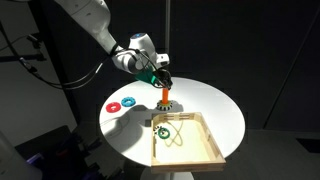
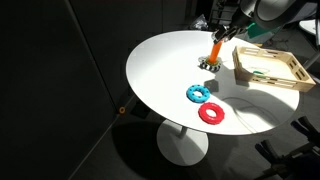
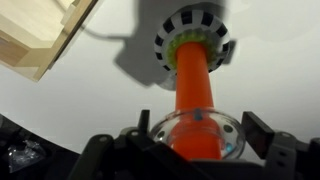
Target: Put the clear ring in the box
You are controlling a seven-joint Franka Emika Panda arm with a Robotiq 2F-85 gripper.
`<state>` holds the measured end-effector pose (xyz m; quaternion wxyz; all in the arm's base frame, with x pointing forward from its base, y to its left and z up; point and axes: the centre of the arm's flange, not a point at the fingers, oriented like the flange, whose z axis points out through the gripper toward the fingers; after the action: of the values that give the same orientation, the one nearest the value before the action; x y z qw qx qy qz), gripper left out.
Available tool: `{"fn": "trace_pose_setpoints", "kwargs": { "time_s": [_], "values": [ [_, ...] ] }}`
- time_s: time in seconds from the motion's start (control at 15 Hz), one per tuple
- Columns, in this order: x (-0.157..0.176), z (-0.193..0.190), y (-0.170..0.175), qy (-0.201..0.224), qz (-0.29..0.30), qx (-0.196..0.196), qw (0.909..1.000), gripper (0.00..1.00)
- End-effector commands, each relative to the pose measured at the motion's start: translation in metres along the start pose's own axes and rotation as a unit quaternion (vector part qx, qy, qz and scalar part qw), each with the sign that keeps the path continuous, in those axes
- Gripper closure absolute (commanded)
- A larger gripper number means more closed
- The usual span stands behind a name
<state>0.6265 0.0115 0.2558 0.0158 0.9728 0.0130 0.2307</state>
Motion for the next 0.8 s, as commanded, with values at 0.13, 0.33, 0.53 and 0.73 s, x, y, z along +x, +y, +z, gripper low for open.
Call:
{"fn": "trace_pose_setpoints", "kwargs": {
  "time_s": [0.13,0.33,0.53,0.73],
  "values": [
    [0.002,-0.051,0.006,0.024,0.022,-0.017,0.9993,0.35],
    [0.003,-0.066,0.013,0.031,0.033,-0.022,0.9987,0.35],
    [-0.005,-0.077,0.024,0.023,0.045,-0.033,0.9982,0.35],
    [-0.019,-0.084,0.041,0.005,0.055,-0.05,0.9972,0.35]
  ]
}}
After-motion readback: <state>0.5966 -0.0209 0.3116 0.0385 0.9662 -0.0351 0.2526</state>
